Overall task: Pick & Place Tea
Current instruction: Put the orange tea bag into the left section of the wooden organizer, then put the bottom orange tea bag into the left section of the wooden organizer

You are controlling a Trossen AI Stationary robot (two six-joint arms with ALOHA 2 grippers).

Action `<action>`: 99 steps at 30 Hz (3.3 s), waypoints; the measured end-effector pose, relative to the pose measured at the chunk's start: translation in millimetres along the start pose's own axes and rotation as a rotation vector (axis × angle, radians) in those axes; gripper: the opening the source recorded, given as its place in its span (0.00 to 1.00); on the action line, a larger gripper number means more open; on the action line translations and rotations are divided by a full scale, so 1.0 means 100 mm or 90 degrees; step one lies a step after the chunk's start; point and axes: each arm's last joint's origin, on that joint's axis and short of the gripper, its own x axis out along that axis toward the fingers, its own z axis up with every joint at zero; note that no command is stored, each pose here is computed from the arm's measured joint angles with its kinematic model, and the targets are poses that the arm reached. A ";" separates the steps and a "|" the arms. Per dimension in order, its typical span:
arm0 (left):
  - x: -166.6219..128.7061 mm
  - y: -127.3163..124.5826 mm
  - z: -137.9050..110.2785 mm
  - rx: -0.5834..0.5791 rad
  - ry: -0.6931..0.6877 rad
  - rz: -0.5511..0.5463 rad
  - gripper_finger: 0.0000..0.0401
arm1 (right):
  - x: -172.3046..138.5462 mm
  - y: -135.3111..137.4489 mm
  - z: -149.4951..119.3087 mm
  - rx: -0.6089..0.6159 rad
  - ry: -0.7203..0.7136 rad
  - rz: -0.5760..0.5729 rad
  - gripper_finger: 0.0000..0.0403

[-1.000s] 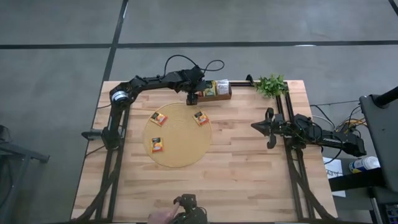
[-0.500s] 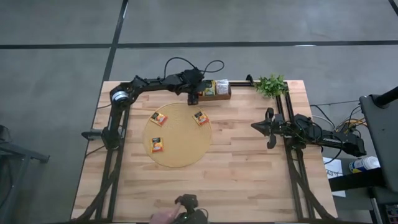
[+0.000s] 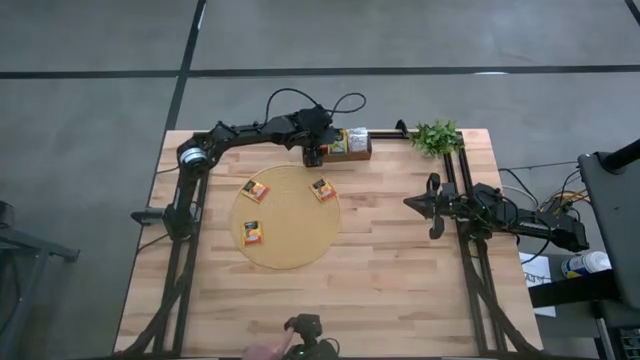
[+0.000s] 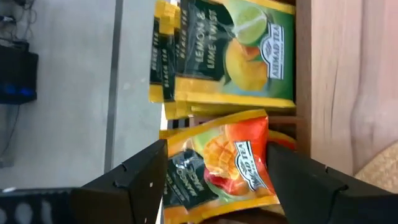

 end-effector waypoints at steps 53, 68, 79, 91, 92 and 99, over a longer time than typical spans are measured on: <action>0.44 0.12 -0.20 -0.037 0.075 0.128 0.63 | 0.00 0.00 0.00 0.000 0.000 0.000 0.02; 0.33 0.13 -0.17 -0.028 0.101 0.118 0.58 | 0.00 0.00 0.00 0.000 0.000 0.000 0.02; -0.19 0.32 -0.09 -0.104 0.033 0.139 0.58 | 0.00 0.00 0.00 0.000 0.000 0.000 0.02; -1.01 0.42 -0.14 -0.152 -0.047 0.098 0.58 | 0.00 0.00 0.00 0.000 0.000 0.000 0.02; -1.07 0.42 -0.16 -0.155 -0.053 0.086 0.58 | 0.00 0.00 0.00 0.000 0.000 0.000 0.02; -1.43 0.25 -0.34 -0.178 -0.067 0.016 0.58 | 0.00 0.00 0.00 0.000 0.000 0.000 0.02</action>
